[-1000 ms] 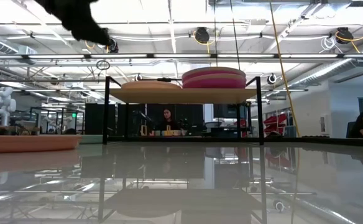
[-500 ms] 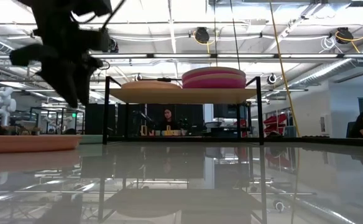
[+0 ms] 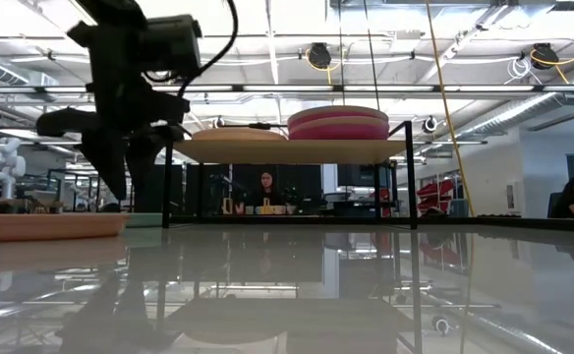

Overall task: Place and stack plates onto a shelf
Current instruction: Stack the brown plate on the light orange plate on the shelf

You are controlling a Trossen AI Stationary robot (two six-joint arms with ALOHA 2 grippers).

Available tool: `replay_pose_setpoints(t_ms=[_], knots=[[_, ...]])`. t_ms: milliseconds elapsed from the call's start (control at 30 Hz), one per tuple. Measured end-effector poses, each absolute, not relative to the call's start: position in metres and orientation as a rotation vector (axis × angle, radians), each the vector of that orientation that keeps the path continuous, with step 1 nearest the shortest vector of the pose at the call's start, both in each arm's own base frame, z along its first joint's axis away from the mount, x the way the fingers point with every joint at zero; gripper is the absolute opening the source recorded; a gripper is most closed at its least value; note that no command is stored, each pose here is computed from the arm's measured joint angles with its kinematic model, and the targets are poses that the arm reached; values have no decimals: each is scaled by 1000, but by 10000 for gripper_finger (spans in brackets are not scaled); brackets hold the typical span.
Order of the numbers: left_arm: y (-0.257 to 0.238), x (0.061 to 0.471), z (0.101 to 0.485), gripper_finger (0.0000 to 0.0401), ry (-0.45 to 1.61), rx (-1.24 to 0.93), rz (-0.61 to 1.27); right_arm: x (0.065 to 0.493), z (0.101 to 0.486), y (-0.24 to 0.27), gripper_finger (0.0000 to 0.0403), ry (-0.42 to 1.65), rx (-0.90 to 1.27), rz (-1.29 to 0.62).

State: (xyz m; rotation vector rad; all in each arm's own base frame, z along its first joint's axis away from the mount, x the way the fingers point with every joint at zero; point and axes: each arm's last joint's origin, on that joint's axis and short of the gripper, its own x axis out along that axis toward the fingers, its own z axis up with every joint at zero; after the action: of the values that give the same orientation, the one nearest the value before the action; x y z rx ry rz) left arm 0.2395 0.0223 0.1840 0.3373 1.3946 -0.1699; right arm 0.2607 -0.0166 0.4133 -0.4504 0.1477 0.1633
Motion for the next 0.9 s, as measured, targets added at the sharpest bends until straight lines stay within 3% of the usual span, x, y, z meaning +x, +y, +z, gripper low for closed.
replay_pose_setpoints(t_ms=[633, 733, 900], knots=[[38, 251, 146, 165, 1517, 338, -296, 263, 403, -17, 134, 161, -439, 165], [38, 251, 145, 131, 1519, 324, -308, 263, 403, -17, 134, 163, -428, 165], [41, 251, 147, 37, 1497, 267, -303, 263, 403, -17, 134, 162, -426, 164]])
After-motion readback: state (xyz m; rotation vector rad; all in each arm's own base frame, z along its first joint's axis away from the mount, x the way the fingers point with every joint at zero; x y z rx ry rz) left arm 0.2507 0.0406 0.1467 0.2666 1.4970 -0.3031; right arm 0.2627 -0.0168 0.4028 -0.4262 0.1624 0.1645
